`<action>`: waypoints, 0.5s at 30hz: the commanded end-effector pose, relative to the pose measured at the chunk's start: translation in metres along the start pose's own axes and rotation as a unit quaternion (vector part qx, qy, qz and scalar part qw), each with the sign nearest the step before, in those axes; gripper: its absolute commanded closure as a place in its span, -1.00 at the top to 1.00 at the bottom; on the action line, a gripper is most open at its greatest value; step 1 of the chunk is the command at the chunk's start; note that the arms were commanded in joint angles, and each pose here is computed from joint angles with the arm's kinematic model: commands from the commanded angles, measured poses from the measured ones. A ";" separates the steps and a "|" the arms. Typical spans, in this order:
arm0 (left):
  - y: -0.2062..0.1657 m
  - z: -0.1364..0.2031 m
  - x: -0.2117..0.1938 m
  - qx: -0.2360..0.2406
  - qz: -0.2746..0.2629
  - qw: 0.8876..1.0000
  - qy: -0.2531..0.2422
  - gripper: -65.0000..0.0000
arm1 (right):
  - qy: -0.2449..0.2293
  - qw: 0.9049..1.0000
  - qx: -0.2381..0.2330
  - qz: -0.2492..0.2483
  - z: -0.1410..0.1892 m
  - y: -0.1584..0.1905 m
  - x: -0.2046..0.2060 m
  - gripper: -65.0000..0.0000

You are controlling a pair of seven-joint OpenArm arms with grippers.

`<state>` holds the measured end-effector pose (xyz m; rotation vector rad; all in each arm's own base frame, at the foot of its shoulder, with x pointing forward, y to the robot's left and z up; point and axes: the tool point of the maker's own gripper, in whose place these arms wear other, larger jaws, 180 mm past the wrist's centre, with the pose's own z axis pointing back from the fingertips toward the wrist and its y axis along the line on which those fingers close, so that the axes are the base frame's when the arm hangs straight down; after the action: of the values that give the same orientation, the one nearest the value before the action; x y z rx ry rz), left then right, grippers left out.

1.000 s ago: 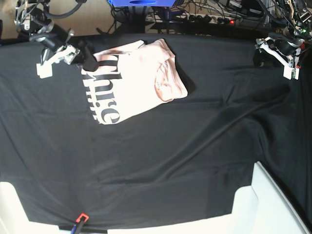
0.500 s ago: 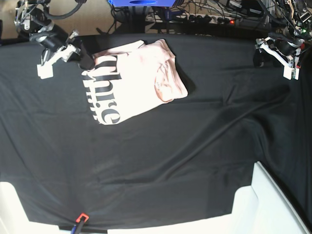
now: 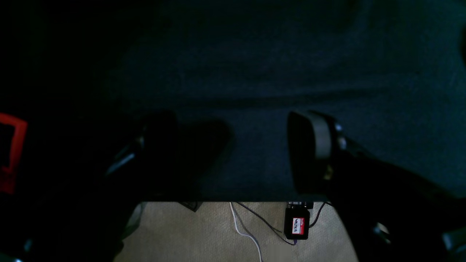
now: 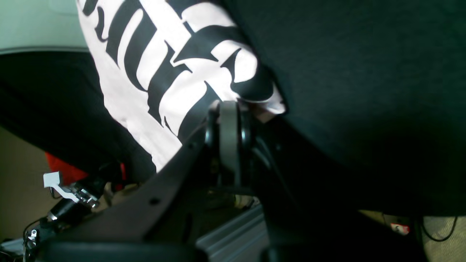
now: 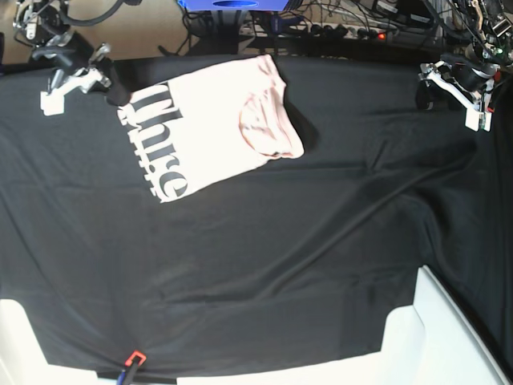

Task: Fold the T-shirt properly
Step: 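Tuck the bundle's edge with the right gripper to square it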

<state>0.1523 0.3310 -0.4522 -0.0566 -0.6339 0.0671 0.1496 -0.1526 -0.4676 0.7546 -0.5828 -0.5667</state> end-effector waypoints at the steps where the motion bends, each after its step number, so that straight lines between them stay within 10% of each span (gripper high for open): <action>1: 0.007 0.005 0.011 0.004 -0.009 1.000 -0.016 0.33 | -0.014 1.000 0.010 0.010 0.003 0.005 0.009 -0.99; 11: 0.007 0.005 0.011 0.004 -0.009 1.000 -0.016 0.33 | -0.015 1.000 0.015 0.015 -0.002 0.009 0.014 -0.97; 15: 0.006 0.005 0.011 0.004 -0.008 1.000 -0.016 0.33 | 0.025 0.999 0.016 0.015 -0.001 0.010 0.000 -0.62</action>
<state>0.1524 0.3309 -0.4522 -0.0566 -0.6343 0.0677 0.1457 -0.1407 -0.4694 0.7839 -0.5094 -0.5179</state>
